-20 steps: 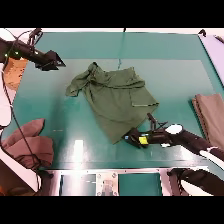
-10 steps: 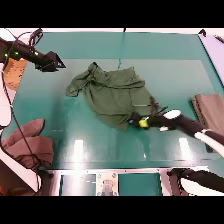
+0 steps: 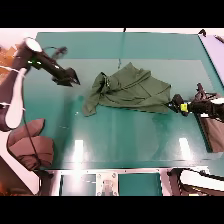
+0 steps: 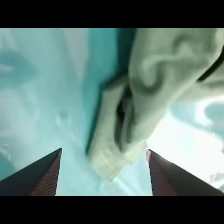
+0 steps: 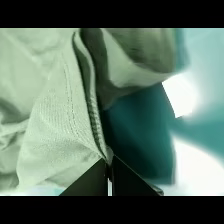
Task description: Fold the shirts.
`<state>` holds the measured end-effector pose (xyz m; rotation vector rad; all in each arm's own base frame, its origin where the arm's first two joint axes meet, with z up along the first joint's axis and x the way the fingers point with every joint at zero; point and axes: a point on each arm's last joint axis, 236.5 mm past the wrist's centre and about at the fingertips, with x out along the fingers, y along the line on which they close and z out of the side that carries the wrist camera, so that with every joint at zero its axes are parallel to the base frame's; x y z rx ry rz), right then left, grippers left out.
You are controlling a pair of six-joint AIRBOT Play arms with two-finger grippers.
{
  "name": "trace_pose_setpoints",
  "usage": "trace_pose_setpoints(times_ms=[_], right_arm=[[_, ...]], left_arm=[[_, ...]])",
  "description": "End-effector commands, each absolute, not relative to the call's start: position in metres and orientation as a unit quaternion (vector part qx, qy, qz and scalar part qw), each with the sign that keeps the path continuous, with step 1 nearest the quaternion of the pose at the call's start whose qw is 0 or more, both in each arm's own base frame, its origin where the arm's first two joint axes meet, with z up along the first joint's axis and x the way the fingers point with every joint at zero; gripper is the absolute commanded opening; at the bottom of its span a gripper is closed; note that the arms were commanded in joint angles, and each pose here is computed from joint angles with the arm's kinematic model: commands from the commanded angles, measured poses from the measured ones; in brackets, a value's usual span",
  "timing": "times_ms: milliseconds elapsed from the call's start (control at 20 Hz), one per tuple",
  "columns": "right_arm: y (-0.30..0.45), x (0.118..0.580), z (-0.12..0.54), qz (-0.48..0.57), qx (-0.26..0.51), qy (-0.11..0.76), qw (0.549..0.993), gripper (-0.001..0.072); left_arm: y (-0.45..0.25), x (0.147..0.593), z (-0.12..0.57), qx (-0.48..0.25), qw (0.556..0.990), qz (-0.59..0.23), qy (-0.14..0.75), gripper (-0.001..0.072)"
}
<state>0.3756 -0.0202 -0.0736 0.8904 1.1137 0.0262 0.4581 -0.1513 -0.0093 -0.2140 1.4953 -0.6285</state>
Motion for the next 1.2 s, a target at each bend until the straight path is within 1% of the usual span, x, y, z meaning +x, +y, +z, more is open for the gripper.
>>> trace_pose_setpoints(times_ms=[0, 100, 200, 250, 300, 350, 450, 600, 650, 700, 800, 900, 950, 1050, 1150], right_arm=[[-0.030, 0.376, -0.084, 0.012, 0.404, 0.524, 0.750, 0.0015], [-0.030, 0.375, -0.088, 0.016, 0.398, 0.527, 0.751, 0.0016], [-0.030, 0.376, -0.087, 0.016, 0.398, 0.526, 0.751, 0.0016], [-0.030, 0.376, -0.088, 0.016, 0.398, 0.527, 0.751, 0.0015], [-0.030, 0.376, -0.088, 0.016, 0.397, 0.527, 0.752, 0.0016], [-0.030, 0.376, -0.088, 0.016, 0.397, 0.527, 0.752, 0.0016], [-0.030, 0.376, -0.088, 0.017, 0.397, 0.527, 0.752, 0.0016], [-0.030, 0.378, -0.082, 0.022, 0.396, 0.525, 0.753, 0.0015], [-0.028, 0.380, -0.074, 0.032, 0.394, 0.524, 0.755, 0.0015], [-0.026, 0.383, -0.060, 0.045, 0.390, 0.520, 0.759, 0.0014], [-0.022, 0.394, -0.019, 0.077, 0.376, 0.500, 0.776, 0.0014], [-0.023, 0.409, 0.055, 0.106, 0.356, 0.446, 0.814, 0.0015], [-0.024, 0.417, 0.100, 0.115, 0.348, 0.404, 0.838, 0.0015], [-0.023, 0.421, 0.215, 0.138, 0.328, 0.291, 0.888, 0.0015], [-0.015, 0.401, 0.337, 0.159, 0.291, 0.168, 0.928, 0.0014]], left_arm=[[-0.204, 0.416, -0.035, -0.034, 0.640, -0.310, 0.702, 0.0616], [-0.220, 0.391, -0.054, 0.018, 0.618, -0.307, 0.724, 0.0616], [-0.207, 0.374, -0.078, 0.078, 0.602, -0.261, 0.751, 0.0615], [-0.202, 0.368, -0.086, 0.094, 0.595, -0.245, 0.759, 0.0575], [-0.205, 0.362, -0.088, 0.098, 0.589, -0.246, 0.764, 0.0367], [-0.211, 0.359, -0.088, 0.093, 0.587, -0.253, 0.763, 0.0208], [-0.220, 0.359, -0.087, 0.086, 0.591, -0.262, 0.758, 0.0030], [-0.226, 0.357, -0.073, 0.076, 0.586, -0.277, 0.757, 0.0026], [-0.228, 0.361, -0.061, 0.081, 0.589, -0.285, 0.752, 0.0027], [-0.231, 0.371, -0.044, 0.082, 0.602, -0.291, 0.739, 0.0026], [-0.243, 0.401, 0.009, 0.060, 0.659, -0.315, 0.681, 0.0026], [-0.239, 0.426, 0.086, 0.036, 0.723, -0.330, 0.605, 0.0027], [-0.232, 0.437, 0.135, 0.014, 0.764, -0.334, 0.553, 0.0026], [-0.215, 0.443, 0.245, -0.053, 0.838, -0.349, 0.417, 0.0027], [-0.183, 0.430, 0.369, -0.111, 0.900, -0.342, 0.245, 0.0027]])
